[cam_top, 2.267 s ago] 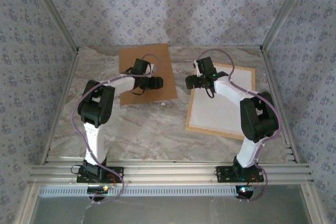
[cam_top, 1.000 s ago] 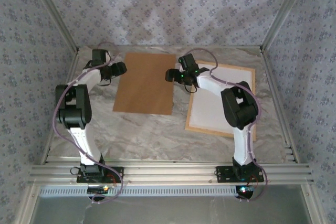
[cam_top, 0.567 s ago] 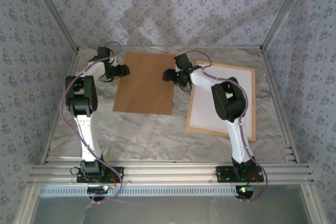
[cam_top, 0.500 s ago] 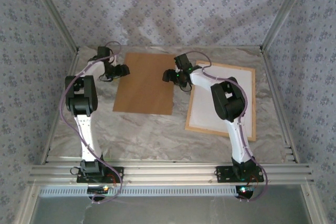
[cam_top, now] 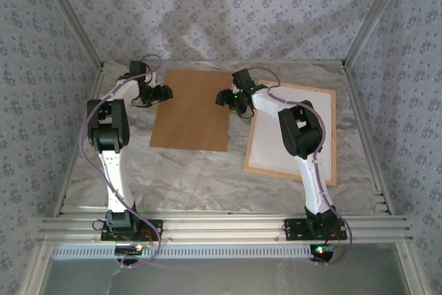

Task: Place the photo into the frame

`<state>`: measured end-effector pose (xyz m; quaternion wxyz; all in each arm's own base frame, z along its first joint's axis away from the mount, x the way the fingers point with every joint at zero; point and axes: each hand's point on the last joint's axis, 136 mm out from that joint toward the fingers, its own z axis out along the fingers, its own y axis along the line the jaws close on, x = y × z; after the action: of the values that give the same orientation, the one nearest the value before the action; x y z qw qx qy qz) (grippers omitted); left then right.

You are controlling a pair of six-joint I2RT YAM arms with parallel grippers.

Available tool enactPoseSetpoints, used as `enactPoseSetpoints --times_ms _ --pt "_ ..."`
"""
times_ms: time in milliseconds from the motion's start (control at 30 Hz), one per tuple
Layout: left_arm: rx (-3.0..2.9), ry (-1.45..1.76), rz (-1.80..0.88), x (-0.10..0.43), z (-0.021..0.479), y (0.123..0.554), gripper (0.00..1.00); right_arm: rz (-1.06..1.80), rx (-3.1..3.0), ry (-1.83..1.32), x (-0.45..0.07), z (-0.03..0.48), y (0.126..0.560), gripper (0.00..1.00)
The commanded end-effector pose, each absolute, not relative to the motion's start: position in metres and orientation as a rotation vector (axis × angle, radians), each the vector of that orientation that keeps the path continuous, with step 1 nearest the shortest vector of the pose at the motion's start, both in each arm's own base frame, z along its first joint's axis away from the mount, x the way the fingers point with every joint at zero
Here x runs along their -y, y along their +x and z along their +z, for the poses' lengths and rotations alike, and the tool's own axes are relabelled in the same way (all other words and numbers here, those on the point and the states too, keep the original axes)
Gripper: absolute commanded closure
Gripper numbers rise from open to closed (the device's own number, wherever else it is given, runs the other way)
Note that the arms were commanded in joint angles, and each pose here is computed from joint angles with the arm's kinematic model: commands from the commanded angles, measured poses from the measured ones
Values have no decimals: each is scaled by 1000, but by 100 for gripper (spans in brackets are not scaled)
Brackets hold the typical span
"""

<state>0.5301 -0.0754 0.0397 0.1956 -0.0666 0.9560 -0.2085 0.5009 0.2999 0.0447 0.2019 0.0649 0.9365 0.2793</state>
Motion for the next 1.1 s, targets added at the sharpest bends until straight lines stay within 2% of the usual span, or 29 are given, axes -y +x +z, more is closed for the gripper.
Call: enactPoseSetpoints --times_ms 0,500,1067 --pt "-2736 -153 -694 102 30 508 33 868 -2674 174 -319 25 489 31" --pt "-2571 -257 -940 123 58 466 35 963 -2614 226 -313 59 467 35" --pt "-2308 -406 -1217 131 115 461 37 975 -2617 268 -307 51 457 33"
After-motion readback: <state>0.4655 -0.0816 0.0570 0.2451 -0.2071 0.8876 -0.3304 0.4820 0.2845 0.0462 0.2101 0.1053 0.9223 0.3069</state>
